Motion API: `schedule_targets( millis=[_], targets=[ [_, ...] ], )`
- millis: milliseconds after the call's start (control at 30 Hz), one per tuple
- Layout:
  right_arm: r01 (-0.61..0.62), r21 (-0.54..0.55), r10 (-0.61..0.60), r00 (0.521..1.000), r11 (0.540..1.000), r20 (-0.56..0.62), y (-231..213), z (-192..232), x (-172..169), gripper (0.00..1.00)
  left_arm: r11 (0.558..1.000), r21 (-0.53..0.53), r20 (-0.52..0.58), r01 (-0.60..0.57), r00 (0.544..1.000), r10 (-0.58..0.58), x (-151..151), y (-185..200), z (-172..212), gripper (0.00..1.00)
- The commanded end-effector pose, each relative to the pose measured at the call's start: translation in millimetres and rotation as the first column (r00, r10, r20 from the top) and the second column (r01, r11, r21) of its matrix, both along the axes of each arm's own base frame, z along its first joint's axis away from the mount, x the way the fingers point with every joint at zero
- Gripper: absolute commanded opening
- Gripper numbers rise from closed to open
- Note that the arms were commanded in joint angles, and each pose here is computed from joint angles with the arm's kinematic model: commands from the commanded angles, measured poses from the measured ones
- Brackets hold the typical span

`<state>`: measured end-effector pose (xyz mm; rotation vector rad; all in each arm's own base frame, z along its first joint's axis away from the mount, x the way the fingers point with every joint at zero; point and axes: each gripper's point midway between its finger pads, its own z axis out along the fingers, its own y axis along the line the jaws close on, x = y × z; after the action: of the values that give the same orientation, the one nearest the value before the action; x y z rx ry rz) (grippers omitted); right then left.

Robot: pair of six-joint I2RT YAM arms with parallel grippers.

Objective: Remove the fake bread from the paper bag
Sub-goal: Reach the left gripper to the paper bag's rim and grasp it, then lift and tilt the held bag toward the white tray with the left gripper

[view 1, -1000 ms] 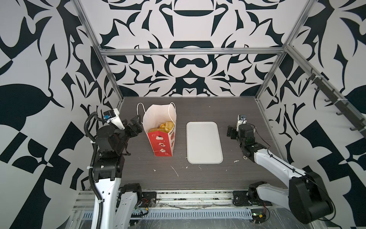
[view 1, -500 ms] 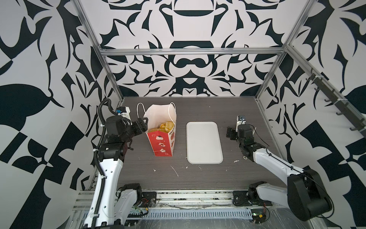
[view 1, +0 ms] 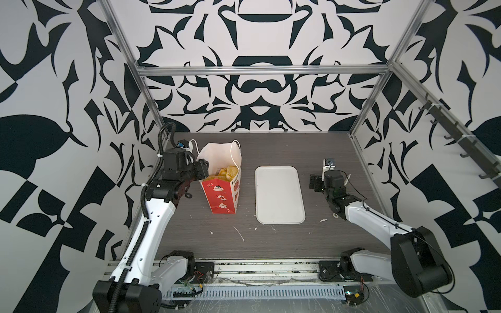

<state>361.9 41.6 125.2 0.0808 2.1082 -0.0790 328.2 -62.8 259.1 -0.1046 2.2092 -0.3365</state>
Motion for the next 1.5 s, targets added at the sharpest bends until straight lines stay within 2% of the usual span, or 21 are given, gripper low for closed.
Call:
schedule_targets(
  millis=[0,133,233,533,700,933,1300,1467],
  targets=[
    [0.003,0.022,-0.003,1.0,1.0,0.03,2.6,7.6,4.9,0.95,0.997,0.056,-0.003,-0.045,0.999,0.046,-0.4,8.0,6.6,0.39],
    [0.001,0.021,-0.002,1.0,1.0,0.027,3.1,7.0,5.0,0.95,0.995,0.081,0.016,-0.051,0.999,0.05,1.5,4.7,13.4,0.12],
    [0.0,0.022,-0.001,1.0,1.0,0.027,3.3,6.9,5.3,0.95,0.995,0.09,0.028,-0.044,0.999,0.042,5.5,2.3,19.5,0.0],
    [-0.002,0.03,0.001,1.0,1.0,0.025,4.2,5.8,4.3,0.95,0.982,0.182,0.08,0.046,0.995,-0.061,29.2,-7.7,45.1,0.0],
    [-0.004,0.036,0.003,1.0,0.999,0.023,4.7,4.6,4.0,0.96,0.954,0.278,0.103,0.109,0.985,-0.142,52.1,-13.8,56.8,0.0],
    [-0.004,0.038,0.003,1.0,0.999,0.027,4.8,5.1,3.9,0.96,0.915,0.359,0.122,0.186,0.962,-0.244,93.4,-28.8,67.3,0.0],
    [-0.003,0.041,0.001,0.999,0.999,0.044,3.5,8.8,1.1,0.96,0.815,0.53,0.177,0.237,0.908,-0.379,147.3,-41.1,101.6,0.0],
    [-0.009,0.043,0.008,0.999,0.999,0.035,4.7,7.3,-0.6,0.96,0.732,0.629,0.201,0.261,0.855,-0.478,164.7,-49.2,104.3,0.0]
  ],
)
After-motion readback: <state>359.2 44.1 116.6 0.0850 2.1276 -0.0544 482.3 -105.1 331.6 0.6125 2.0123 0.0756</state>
